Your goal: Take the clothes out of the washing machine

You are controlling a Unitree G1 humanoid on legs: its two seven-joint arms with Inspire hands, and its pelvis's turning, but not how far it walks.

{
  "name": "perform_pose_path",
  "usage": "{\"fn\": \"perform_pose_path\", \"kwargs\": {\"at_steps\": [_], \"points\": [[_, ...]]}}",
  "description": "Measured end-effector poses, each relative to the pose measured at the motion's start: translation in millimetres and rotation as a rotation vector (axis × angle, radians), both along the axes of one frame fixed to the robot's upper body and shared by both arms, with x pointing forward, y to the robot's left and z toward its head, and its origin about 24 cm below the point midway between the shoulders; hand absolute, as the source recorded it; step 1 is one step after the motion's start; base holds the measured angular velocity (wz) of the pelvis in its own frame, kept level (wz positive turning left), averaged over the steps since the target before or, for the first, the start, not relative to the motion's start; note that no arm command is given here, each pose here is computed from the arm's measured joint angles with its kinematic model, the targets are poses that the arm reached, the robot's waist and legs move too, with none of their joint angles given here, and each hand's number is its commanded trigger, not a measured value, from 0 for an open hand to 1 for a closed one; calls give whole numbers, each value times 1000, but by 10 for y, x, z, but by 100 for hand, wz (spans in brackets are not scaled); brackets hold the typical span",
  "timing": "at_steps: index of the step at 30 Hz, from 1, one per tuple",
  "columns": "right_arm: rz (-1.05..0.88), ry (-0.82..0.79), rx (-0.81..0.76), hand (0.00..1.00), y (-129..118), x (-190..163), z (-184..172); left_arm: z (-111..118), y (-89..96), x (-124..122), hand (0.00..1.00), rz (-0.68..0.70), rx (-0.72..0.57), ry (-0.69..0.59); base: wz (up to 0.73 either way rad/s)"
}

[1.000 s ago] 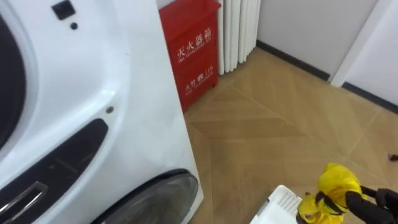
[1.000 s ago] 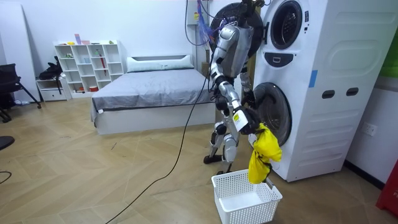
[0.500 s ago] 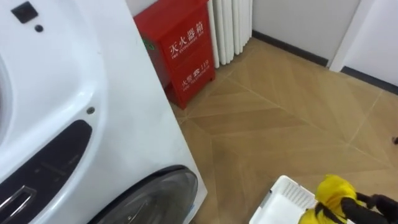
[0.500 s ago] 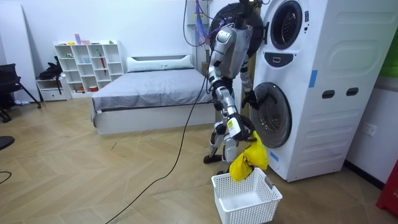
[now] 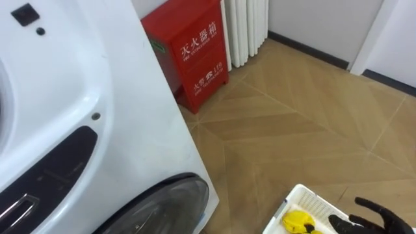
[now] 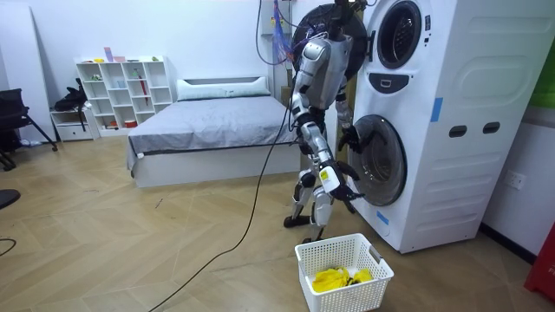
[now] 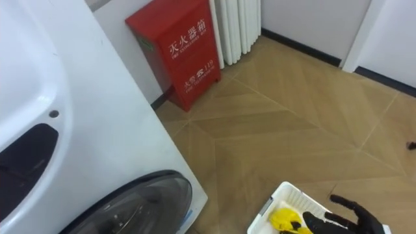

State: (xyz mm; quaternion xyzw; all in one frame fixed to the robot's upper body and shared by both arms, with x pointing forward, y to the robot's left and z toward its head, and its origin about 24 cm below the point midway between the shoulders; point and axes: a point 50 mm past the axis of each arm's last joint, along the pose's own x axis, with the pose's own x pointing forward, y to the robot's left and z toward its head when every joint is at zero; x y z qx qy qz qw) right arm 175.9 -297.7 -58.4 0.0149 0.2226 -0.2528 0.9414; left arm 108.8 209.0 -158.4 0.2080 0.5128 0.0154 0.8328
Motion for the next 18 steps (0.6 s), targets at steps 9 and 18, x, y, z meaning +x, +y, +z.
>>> {"fn": "perform_pose_path", "kwargs": {"at_steps": [9,18], "points": [[-3,21,4,0,-7,-61,-39,-1,-2,-6,0,7,-6,-2,5],[-14,43,3,0,-21,-138,-78,-10,9,-53,0,18,-14,5,7]]}}
